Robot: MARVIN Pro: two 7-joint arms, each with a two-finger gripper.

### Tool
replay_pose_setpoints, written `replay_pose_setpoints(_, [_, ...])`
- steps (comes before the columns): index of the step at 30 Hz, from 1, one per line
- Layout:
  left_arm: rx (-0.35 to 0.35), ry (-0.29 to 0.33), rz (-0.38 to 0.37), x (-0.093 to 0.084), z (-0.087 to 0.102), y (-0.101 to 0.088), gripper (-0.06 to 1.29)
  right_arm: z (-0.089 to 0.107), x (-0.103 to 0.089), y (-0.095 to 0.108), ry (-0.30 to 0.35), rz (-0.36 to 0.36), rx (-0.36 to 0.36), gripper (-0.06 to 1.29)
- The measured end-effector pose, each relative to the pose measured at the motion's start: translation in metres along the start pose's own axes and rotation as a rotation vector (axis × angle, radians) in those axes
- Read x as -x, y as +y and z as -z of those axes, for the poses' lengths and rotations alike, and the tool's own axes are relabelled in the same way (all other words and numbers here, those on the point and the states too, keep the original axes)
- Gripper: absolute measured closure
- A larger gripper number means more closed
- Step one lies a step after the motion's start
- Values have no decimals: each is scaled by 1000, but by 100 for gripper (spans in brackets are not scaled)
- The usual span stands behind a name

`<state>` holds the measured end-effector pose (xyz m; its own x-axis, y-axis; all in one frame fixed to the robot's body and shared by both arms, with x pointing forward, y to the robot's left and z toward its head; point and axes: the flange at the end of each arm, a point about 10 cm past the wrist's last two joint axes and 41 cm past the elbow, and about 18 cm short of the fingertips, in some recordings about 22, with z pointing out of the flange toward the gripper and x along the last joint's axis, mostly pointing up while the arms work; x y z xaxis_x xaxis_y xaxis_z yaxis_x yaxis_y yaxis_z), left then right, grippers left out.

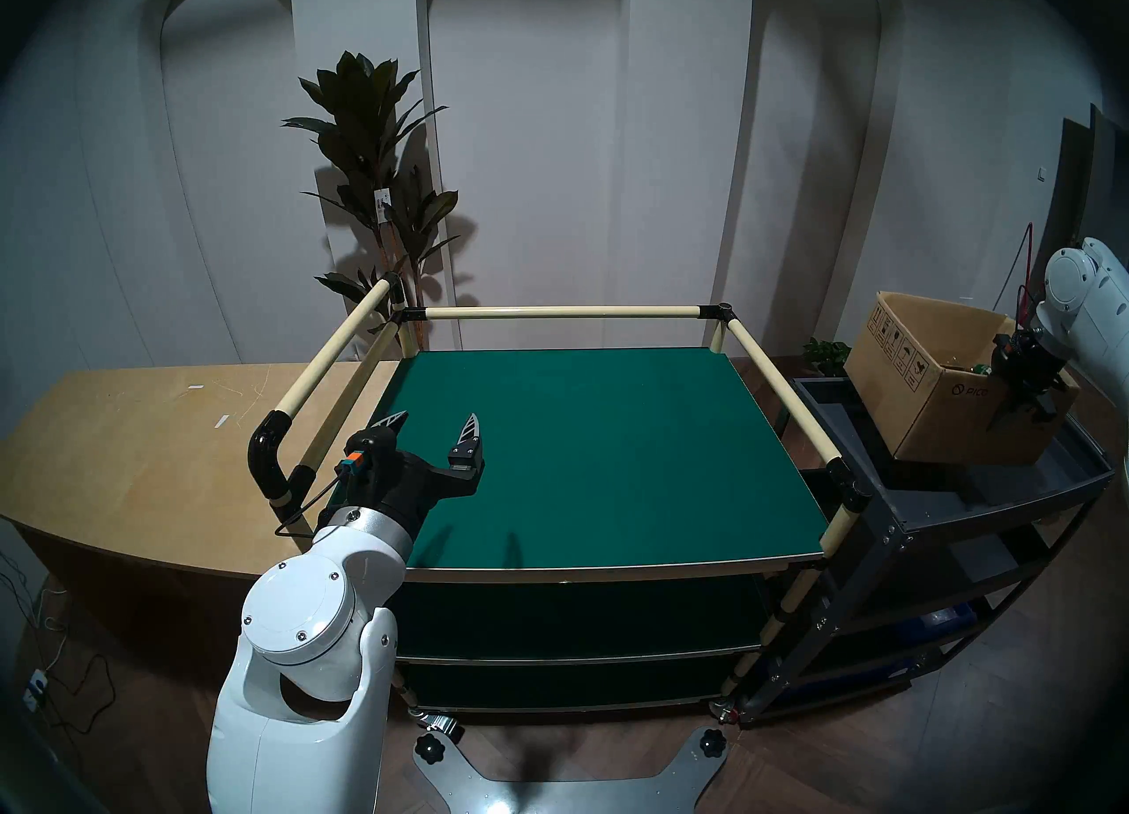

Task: Put the storage box onto the shelf

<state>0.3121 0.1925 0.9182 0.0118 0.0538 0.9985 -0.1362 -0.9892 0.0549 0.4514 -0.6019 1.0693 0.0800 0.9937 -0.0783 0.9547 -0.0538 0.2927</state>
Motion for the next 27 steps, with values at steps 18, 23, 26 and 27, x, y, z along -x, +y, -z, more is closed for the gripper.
replay_pose_setpoints(18, [0,0,0,0,0,0,-2,48,-12,36,-68,83,134,96])
replay_pose_setpoints(23, [0,0,0,0,0,0,-2,59,-23,48,-71,130,178,96])
replay_pose_setpoints(26, [0,0,0,0,0,0,-2,63,-33,56,-63,170,206,97])
replay_pose_setpoints(27, [0,0,0,0,0,0,-2,64,-36,58,-60,182,213,97])
